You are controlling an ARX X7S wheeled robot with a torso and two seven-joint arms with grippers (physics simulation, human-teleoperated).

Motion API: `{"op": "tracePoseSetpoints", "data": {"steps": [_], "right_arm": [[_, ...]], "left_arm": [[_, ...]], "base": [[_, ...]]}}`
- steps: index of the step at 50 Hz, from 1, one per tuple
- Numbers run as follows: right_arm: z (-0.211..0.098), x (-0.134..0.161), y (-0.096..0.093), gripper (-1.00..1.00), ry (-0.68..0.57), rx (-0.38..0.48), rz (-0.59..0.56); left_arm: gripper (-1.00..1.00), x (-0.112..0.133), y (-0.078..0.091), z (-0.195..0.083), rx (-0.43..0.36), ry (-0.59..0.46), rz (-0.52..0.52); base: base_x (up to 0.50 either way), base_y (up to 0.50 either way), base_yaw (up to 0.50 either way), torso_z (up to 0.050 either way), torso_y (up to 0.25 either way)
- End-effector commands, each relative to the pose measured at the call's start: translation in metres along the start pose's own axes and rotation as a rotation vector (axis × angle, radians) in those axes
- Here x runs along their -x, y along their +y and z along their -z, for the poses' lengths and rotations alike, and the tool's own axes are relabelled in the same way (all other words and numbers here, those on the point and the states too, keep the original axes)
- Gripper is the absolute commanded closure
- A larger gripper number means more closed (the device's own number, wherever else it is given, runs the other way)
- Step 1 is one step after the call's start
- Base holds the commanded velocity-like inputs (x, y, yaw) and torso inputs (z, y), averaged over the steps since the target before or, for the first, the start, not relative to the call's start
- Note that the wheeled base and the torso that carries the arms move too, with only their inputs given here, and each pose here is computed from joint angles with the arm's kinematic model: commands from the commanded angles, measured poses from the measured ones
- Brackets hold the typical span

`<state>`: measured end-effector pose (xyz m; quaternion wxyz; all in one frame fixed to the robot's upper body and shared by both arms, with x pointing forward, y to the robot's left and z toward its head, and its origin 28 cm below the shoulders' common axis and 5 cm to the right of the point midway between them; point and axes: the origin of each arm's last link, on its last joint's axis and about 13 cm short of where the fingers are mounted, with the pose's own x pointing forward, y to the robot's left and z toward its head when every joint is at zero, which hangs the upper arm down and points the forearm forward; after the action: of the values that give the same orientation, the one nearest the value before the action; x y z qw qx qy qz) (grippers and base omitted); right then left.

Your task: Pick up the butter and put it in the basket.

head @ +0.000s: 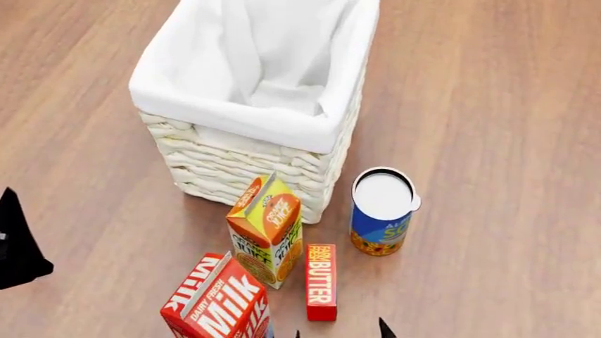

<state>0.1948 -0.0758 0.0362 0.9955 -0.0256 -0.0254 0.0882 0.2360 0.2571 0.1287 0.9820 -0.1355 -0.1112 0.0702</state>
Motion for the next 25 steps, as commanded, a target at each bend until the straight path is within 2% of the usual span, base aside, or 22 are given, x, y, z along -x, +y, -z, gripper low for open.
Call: {"op": "tracePoseSetpoints", "data": {"steps": [1,3,5,8,16,25], "right_arm": [[0.004,0.007,-0.004,-1.0,-0.065,-0.024,0.061],[0.01,0.006,-0.004,-1.0,-0.041,0.031,0.101],[0.016,0.003,-0.003,-1.0,-0.004,0.065,0.094],[0.021,0.001,-0.003,-1.0,0.02,0.083,0.095],[0.034,-0.009,0.001,-1.0,0.081,0.082,0.02],[0.035,-0.018,0.0,-1.0,0.09,0.08,-0.003]], "left_arm": [[-1.0,0.007,0.002,0.0,-0.009,0.005,0.003],[-1.0,0.007,0.002,-0.001,-0.008,0.004,0.004],[-1.0,0.007,0.002,-0.001,-0.008,0.003,0.003],[-1.0,0.007,0.003,-0.001,-0.009,0.003,0.002],[-1.0,0.009,0.002,0.0,-0.012,0.002,0.01],[-1.0,0.012,0.002,-0.001,-0.015,0.004,0.013]], "base": [[0.0,0.0,0.0,0.0,0.0],[0.0,0.0,0.0,0.0,0.0],[0.0,0.0,0.0,0.0,0.0],[0.0,0.0,0.0,0.0,0.0],[0.0,0.0,0.0,0.0,0.0],[0.0,0.0,0.0,0.0,0.0]]}}
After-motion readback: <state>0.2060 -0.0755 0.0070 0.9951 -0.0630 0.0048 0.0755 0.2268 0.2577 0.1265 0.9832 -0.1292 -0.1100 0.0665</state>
